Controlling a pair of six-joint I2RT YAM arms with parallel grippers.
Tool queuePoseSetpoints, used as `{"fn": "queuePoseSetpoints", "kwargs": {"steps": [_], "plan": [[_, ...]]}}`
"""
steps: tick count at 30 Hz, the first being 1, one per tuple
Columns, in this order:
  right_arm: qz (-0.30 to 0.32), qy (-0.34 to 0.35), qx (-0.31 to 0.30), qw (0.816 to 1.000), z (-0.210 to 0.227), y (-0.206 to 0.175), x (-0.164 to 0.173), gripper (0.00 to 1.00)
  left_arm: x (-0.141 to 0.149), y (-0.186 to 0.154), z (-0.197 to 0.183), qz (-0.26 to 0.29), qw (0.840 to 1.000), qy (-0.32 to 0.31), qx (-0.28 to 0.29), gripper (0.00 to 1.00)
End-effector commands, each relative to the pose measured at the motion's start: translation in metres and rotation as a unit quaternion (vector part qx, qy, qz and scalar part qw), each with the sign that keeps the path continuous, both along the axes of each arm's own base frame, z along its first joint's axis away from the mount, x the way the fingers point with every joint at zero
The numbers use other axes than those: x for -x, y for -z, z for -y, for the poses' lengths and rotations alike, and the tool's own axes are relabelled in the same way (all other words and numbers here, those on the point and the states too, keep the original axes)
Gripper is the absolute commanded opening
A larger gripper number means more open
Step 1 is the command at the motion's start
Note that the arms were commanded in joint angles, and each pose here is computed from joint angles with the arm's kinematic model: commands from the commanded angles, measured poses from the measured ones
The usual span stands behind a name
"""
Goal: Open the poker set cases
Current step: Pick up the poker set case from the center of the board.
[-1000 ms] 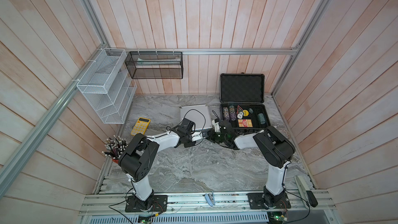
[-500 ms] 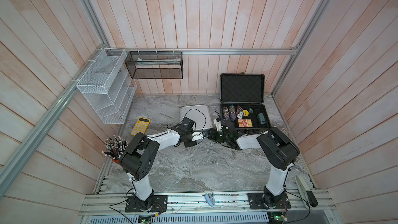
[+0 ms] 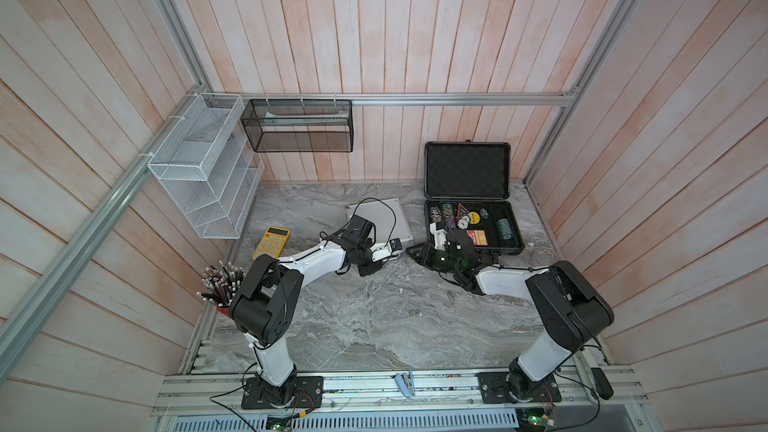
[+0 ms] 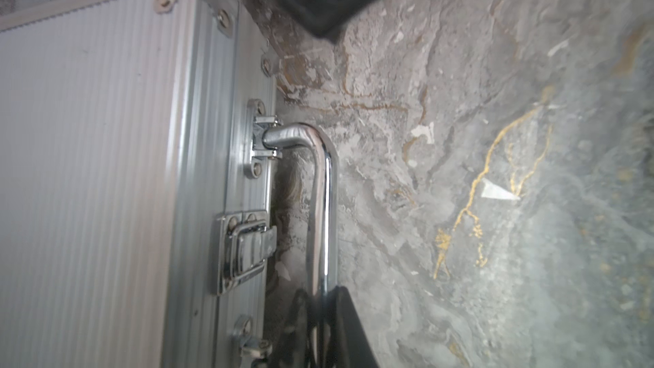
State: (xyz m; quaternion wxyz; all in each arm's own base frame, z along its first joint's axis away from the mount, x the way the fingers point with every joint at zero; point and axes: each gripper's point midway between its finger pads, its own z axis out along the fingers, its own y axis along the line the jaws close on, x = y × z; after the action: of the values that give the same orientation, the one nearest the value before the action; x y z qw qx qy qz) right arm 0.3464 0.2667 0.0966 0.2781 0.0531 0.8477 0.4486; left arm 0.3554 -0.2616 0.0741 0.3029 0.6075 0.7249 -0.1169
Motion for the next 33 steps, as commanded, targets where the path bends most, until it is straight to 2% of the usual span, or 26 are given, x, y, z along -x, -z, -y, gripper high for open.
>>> {"fn": "queuePoseSetpoints", "kwargs": {"steps": [1,4,8,14,17,22,28,33], "plan": [[0.019,0.009,0.009,1.0,0.013,-0.011,0.001,0.38,-0.017,-0.071,0.025,0.034,0.993,0.006,0.111,0.0],[0.032,0.007,0.015,0.999,0.015,-0.02,0.004,0.37,-0.017,-0.078,0.029,0.017,0.991,0.007,0.131,0.0],[0.016,0.015,0.023,1.0,0.02,-0.014,0.007,0.37,-0.018,-0.086,0.033,0.006,0.988,0.0,0.157,0.0],[0.006,0.013,-0.034,0.999,0.011,-0.015,0.011,0.37,-0.022,-0.112,0.038,-0.015,0.978,-0.006,0.21,0.0],[0.016,-0.003,-0.043,0.999,0.002,-0.016,0.015,0.37,-0.021,-0.123,0.04,-0.018,0.974,-0.006,0.226,0.0],[0.005,-0.013,-0.046,0.999,-0.008,-0.006,0.017,0.37,-0.025,-0.13,0.036,-0.014,0.972,-0.014,0.232,0.0],[-0.003,-0.021,-0.094,0.995,-0.029,-0.006,0.018,0.37,-0.027,-0.141,0.036,-0.01,0.97,-0.017,0.244,0.0],[0.015,-0.015,-0.13,0.991,-0.038,-0.018,0.01,0.37,-0.026,-0.155,0.036,-0.003,0.966,-0.017,0.257,0.0]]}}
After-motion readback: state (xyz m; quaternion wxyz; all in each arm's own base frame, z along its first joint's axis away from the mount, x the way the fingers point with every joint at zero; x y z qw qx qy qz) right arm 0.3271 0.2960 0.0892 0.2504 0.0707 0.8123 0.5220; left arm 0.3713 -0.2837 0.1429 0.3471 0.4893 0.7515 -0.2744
